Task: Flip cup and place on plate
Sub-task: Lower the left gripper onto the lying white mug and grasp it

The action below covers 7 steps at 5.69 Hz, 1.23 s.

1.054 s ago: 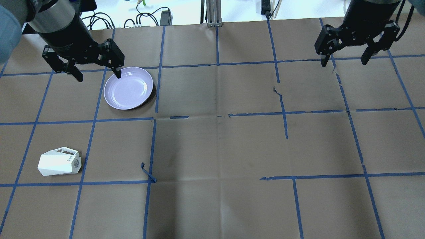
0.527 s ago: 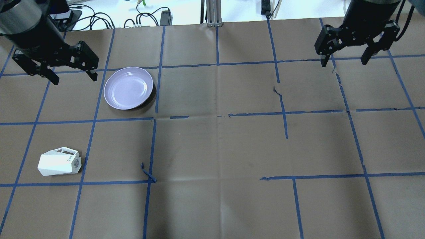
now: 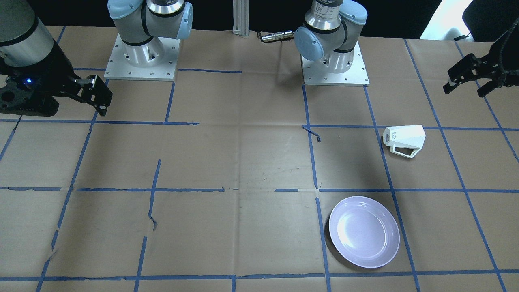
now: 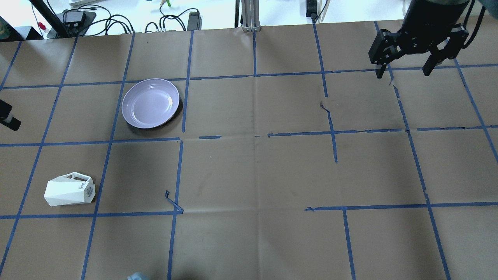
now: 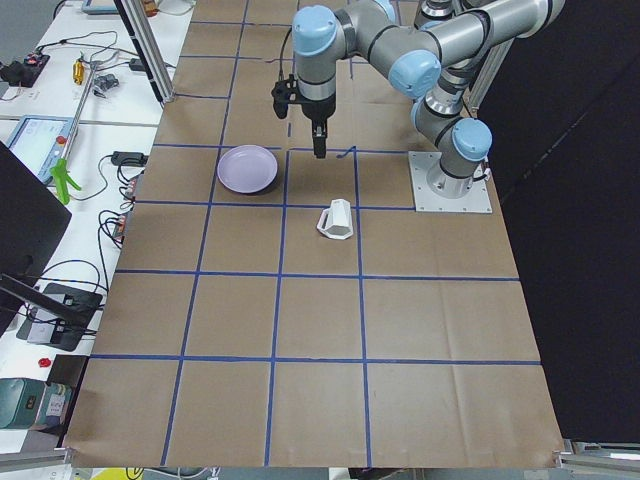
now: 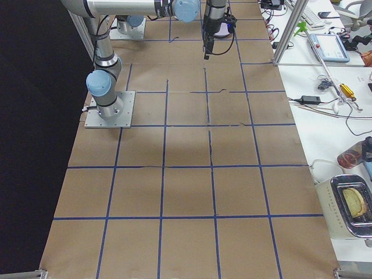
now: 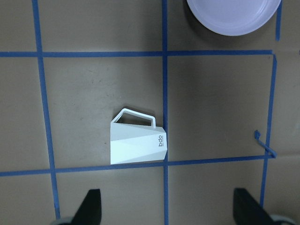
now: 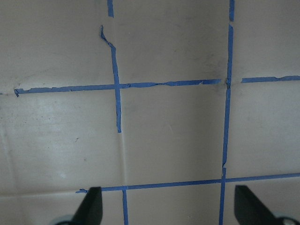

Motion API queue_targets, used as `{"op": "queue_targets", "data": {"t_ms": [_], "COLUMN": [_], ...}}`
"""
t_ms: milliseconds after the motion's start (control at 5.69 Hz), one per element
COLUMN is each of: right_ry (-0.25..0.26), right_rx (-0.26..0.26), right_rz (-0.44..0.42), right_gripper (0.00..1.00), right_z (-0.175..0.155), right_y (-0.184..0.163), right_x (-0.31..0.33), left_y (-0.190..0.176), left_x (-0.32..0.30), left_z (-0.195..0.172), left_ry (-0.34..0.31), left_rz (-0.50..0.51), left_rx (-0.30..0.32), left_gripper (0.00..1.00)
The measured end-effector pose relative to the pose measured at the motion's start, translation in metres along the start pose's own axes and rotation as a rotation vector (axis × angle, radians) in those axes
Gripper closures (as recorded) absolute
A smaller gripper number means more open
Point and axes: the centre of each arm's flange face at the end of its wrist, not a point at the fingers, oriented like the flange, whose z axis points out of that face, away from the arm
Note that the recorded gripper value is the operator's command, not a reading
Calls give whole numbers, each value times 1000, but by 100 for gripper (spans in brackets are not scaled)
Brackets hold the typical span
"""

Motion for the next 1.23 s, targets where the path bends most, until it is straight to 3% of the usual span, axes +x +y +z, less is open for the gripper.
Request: {"op": "queue_targets", "data": {"t_ms": [527, 878, 1230], "right_ry": [0, 0, 0], "right_rx": [1, 1, 0], "right_rz": [0, 0, 0], "right_gripper": [0, 0, 0], "right_z": [0, 0, 0], "right_y": [0, 0, 0], "right_x": [0, 0, 0], "left_y": [8, -9, -7], "left_x": [-128, -174, -199], "left_z": [65, 131, 182], "left_ry": [264, 432, 574], "left_rz": [63, 77, 79], "left_rx": [83, 132, 144], "left_gripper": [1, 1, 1]}}
